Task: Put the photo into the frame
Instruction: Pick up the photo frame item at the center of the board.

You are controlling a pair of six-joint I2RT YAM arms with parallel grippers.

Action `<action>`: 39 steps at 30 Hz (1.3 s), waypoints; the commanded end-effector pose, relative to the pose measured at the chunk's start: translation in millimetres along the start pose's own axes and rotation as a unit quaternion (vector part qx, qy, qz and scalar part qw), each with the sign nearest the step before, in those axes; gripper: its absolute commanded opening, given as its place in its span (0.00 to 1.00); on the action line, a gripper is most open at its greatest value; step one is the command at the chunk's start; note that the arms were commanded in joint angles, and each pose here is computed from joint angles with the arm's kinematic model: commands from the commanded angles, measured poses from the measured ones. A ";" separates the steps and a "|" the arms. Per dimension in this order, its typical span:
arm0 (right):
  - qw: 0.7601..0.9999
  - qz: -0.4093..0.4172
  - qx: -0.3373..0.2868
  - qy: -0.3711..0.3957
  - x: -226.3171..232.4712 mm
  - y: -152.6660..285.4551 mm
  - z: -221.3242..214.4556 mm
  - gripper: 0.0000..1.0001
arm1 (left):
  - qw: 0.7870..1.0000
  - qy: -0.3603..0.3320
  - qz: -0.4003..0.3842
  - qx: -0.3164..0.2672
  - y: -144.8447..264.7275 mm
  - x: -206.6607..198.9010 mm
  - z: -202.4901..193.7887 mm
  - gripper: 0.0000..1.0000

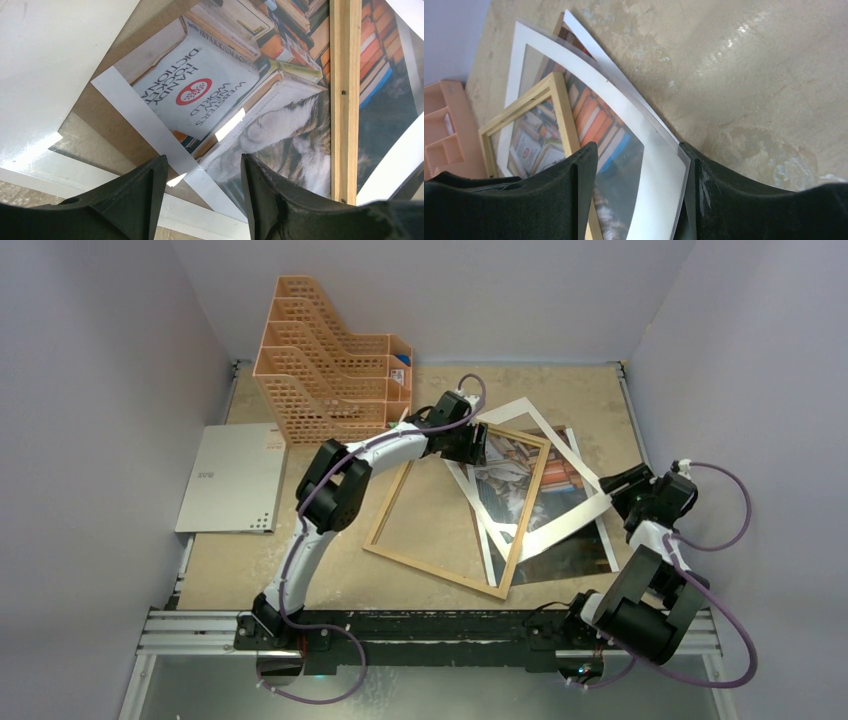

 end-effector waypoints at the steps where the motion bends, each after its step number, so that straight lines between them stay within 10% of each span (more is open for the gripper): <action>1: 0.999 -0.019 -0.024 0.028 2.0 0.2 15.0 0.63 | 0.996 0.014 -0.001 0.091 -15.1 14.8 -57.6 0.59; 39: 0.997 -0.012 -0.041 0.068 0.6 -8.8 24.9 0.67 | 0.995 0.020 -0.008 0.096 -9.3 14.6 -67.6 0.59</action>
Point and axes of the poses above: each gripper's point midway between its finger pads, its own y axis back along the fingers, its own x axis along the line the jaws close on, z = x × y, the point moved 4 cm from there along y, back along the fingers, and after that the axes turned 15 degrees about -y, right-handed, at the moved point
